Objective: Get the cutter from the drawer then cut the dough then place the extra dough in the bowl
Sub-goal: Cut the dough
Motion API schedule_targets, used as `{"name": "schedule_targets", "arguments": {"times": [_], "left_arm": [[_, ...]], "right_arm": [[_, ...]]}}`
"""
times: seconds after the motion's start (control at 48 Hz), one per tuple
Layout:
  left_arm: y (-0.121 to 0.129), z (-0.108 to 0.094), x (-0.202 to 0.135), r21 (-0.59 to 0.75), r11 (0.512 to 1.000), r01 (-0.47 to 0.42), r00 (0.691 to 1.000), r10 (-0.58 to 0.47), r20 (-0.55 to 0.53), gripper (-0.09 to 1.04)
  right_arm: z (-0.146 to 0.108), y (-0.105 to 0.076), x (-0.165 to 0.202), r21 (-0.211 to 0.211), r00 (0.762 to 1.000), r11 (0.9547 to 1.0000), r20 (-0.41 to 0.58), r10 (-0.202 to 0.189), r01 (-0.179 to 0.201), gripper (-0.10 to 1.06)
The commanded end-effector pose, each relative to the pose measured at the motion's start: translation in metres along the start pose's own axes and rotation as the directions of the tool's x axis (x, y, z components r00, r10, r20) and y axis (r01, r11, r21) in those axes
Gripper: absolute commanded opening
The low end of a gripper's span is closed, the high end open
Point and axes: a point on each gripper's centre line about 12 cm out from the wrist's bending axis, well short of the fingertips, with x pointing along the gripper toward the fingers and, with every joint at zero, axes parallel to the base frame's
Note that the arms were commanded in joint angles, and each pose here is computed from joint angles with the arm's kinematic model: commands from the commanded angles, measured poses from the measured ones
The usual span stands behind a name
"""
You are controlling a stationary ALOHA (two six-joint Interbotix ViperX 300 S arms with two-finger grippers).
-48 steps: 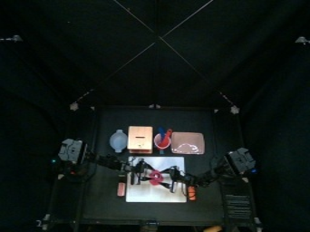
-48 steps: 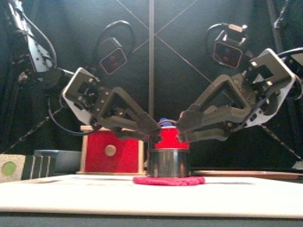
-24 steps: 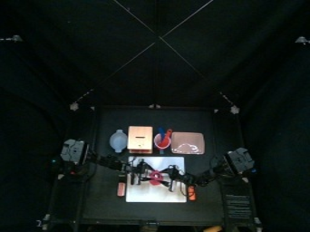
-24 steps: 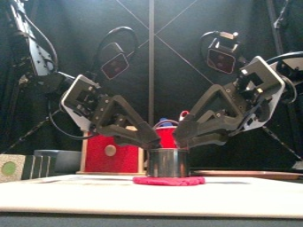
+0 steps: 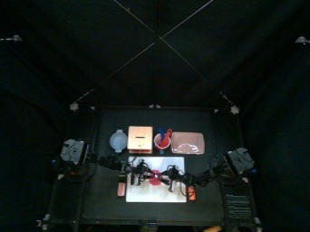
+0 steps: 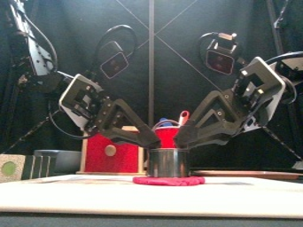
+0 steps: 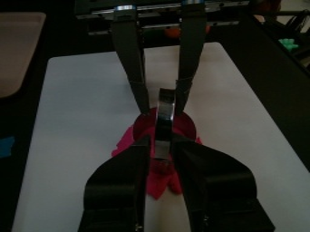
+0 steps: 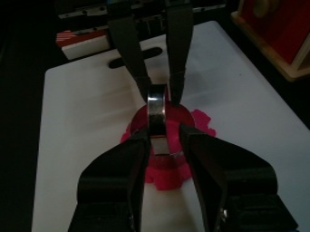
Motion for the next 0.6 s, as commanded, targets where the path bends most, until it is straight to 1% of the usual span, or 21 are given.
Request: {"name": "schedule_targets", "arguments": {"times": [0.021,0.146,0.312,0.417,0.521,0.604], "left_arm": [[-0.0014,0.0104,0.0017,0.005,1.0,0.005,1.0,-0.006,0.026,0.61],[-0.0013,0.0085,0.0015,0.005,1.0,0.004,1.0,-0.004,0.006,0.6],[-0.0025,0.0059,0.0014,0.008,1.0,0.008,1.0,-0.007,-0.019,0.56],[-0.0033,0.005,0.0011,0.017,1.0,0.014,1.0,-0.014,-0.024,0.49],[-0.0044,0.0031,0.0007,0.03,0.999,0.024,0.999,-0.023,-0.037,0.41],[-0.0071,0.001,0.0004,0.037,0.999,0.033,0.998,-0.031,-0.051,0.37]], "right_arm": [[0.0105,0.002,0.0011,0.018,1.0,0.9998,0.022,0.006,-0.006,0.71],[0.0102,0.0017,0.002,0.021,1.0,0.9998,0.012,0.005,-0.005,0.67],[0.0109,0.002,0.0036,0.023,1.0,0.9997,0.005,0.007,-0.007,0.57],[0.0113,0.0024,0.0043,0.021,1.0,0.9997,0.002,0.009,-0.009,0.52],[0.0108,0.0016,0.0042,0.02,1.0,0.9998,-0.001,0.007,-0.007,0.51],[0.0102,0.0009,0.0042,0.019,1.0,0.9998,-0.005,0.006,-0.006,0.51]]}}
